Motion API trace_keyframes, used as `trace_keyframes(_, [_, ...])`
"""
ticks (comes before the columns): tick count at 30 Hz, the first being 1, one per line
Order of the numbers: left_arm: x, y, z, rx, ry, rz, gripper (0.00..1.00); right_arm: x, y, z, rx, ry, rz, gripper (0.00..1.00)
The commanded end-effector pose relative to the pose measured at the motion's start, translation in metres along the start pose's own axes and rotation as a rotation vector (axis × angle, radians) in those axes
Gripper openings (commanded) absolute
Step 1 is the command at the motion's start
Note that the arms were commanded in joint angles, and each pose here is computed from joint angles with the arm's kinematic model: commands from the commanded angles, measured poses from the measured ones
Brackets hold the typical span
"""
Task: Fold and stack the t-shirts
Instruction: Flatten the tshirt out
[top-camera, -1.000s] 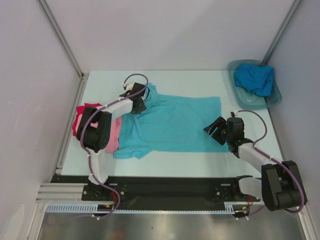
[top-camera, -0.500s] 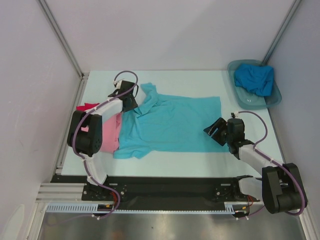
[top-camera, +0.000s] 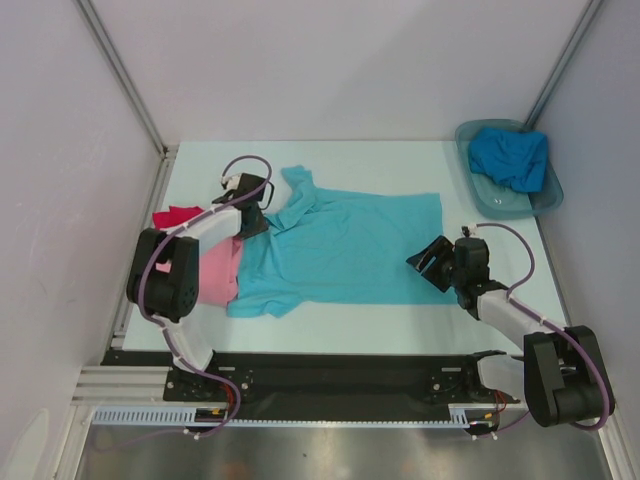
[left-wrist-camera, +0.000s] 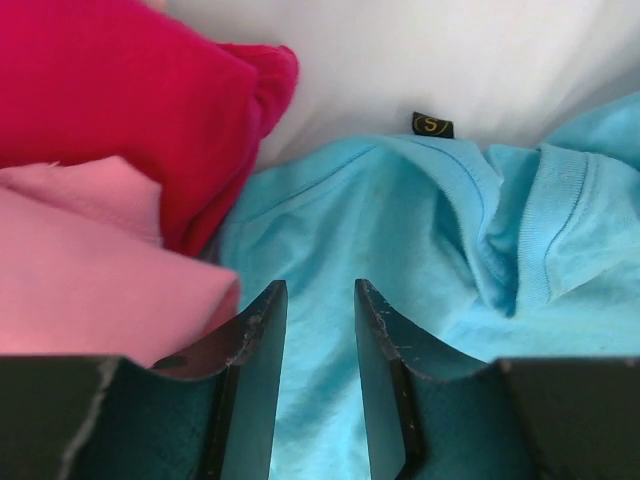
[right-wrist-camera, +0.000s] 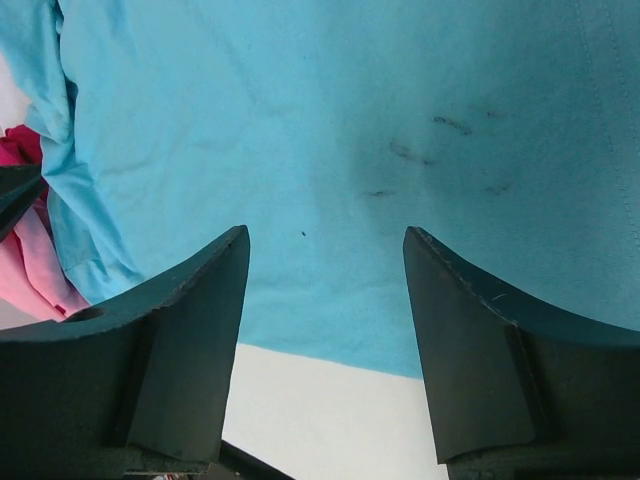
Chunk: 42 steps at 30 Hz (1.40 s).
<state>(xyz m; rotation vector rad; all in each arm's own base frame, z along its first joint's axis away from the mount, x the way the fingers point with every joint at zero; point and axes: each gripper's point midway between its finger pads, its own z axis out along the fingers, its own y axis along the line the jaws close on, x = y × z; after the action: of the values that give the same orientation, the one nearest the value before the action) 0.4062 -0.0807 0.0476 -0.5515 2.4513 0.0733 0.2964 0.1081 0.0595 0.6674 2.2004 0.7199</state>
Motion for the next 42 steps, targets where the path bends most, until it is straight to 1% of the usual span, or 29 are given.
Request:
trace_keyframes(1, [-0.018, 0.011, -0.023, -0.027, -0.068, -0.028, 0.39, -0.002, 0.004, 0.0, -0.029, -0.009, 0.001, 0.67])
trace_keyframes(6, [-0.018, 0.034, -0.03, -0.039, -0.059, -0.051, 0.39, -0.005, 0.004, -0.004, -0.045, -0.023, 0.016, 0.67])
trace_keyframes(10, [-0.007, 0.054, -0.024, -0.077, -0.016, -0.053, 0.39, -0.014, 0.005, -0.01, -0.067, -0.043, 0.043, 0.67])
trace_keyframes(16, [0.01, 0.048, -0.018, -0.042, 0.035, -0.053, 0.38, -0.032, 0.017, -0.024, -0.092, -0.087, 0.044, 0.66])
trace_keyframes(21, [0.019, 0.034, -0.015, 0.005, 0.054, -0.018, 0.37, -0.034, 0.018, -0.026, -0.094, -0.09, 0.047, 0.66])
trace_keyframes(25, [0.025, 0.037, -0.01, -0.017, 0.075, -0.011, 0.37, -0.035, 0.016, -0.029, -0.11, -0.096, 0.07, 0.65])
trace_keyframes(27, [0.029, 0.044, -0.006, -0.062, 0.085, -0.001, 0.36, -0.039, 0.018, -0.033, -0.119, -0.108, 0.069, 0.65])
trace_keyframes(33, [0.025, 0.053, 0.001, -0.146, 0.109, 0.034, 0.34, -0.053, 0.025, -0.055, -0.165, -0.159, 0.074, 0.65])
trace_keyframes(36, [0.018, 0.053, 0.001, -0.15, 0.108, 0.036, 0.34, -0.057, 0.027, -0.064, -0.177, -0.177, 0.071, 0.65])
trace_keyframes(42, [0.005, 0.057, -0.002, -0.138, 0.093, 0.027, 0.36, -0.051, 0.021, -0.062, -0.168, -0.149, 0.073, 0.65])
